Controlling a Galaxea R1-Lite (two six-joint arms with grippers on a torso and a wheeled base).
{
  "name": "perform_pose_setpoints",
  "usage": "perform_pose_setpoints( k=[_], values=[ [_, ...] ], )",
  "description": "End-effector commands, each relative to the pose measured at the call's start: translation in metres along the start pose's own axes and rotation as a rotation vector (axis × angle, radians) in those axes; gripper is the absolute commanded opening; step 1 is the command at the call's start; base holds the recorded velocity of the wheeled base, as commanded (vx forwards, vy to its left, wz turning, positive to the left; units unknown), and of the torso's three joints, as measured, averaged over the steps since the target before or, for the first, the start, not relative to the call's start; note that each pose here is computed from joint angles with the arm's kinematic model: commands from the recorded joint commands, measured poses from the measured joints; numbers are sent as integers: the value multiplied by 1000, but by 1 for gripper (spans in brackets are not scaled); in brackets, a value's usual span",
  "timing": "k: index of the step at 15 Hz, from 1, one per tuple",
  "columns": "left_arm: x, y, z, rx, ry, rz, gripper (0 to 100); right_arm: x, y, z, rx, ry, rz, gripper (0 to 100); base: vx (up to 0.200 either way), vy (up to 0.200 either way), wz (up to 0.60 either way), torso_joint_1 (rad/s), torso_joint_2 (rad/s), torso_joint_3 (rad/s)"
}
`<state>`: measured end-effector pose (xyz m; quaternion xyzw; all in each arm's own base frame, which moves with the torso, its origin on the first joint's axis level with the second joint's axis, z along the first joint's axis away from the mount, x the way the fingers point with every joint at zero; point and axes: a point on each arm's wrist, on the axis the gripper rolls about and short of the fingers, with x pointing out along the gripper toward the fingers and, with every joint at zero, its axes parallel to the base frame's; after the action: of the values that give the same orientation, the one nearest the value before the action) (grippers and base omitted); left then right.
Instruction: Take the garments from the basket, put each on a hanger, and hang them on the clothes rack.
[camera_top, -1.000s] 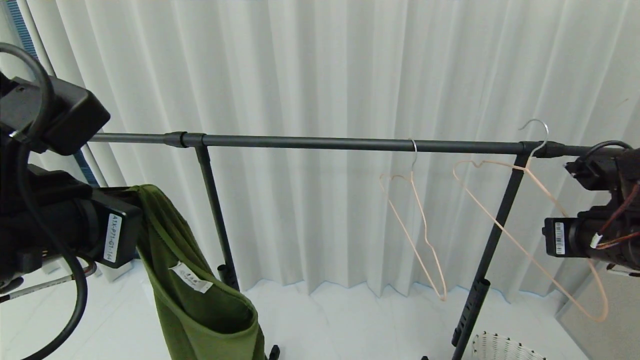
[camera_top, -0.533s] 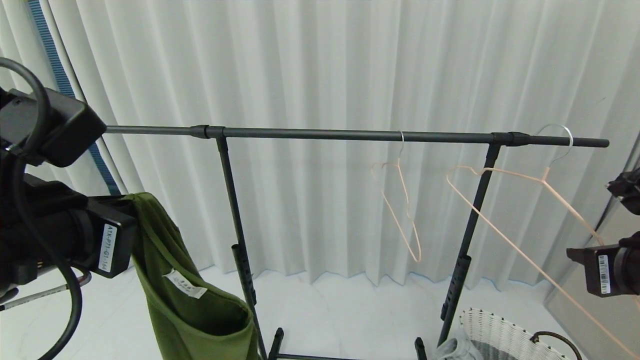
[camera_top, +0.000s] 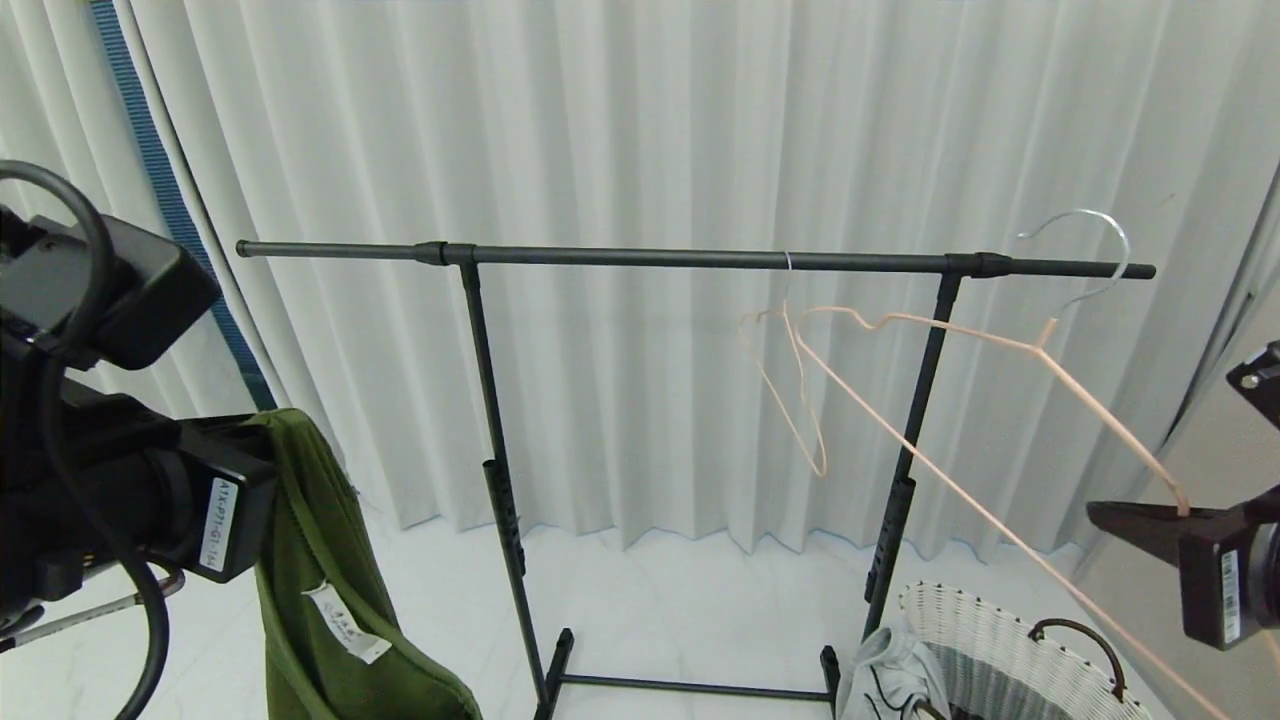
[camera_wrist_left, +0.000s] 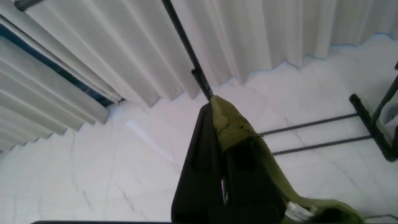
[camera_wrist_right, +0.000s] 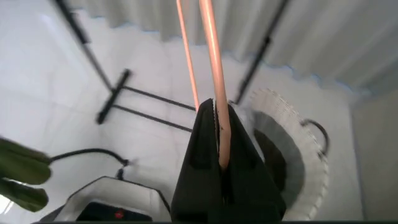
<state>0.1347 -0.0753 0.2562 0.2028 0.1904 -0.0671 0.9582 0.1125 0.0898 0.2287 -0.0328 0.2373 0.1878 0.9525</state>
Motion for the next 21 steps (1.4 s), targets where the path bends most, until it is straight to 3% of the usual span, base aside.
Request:
perform_pose_setpoints(
  k=[1, 3, 6, 9, 21],
  values=[
    [6, -4, -2, 12, 25, -5, 0, -6, 31, -8, -104, 25, 199, 0, 0, 0, 0, 0, 0, 0],
    [15, -8, -2, 7, 53, -11, 0, -9, 51, -15, -172, 53, 304, 0, 0, 0, 0, 0, 0, 0],
    [36, -18, 4, -70, 103, -13, 0, -18, 77, -26, -249, 101, 475, 0, 0, 0, 0, 0, 0, 0],
    [46, -24, 11, -162, 114, -15, 0, -15, 90, -28, -266, 116, 560, 0, 0, 0, 0, 0, 0, 0],
    [49, -27, 11, -184, 124, -15, 0, 29, 124, -20, -199, 40, 540, 0, 0, 0, 0, 0, 0, 0]
  ],
)
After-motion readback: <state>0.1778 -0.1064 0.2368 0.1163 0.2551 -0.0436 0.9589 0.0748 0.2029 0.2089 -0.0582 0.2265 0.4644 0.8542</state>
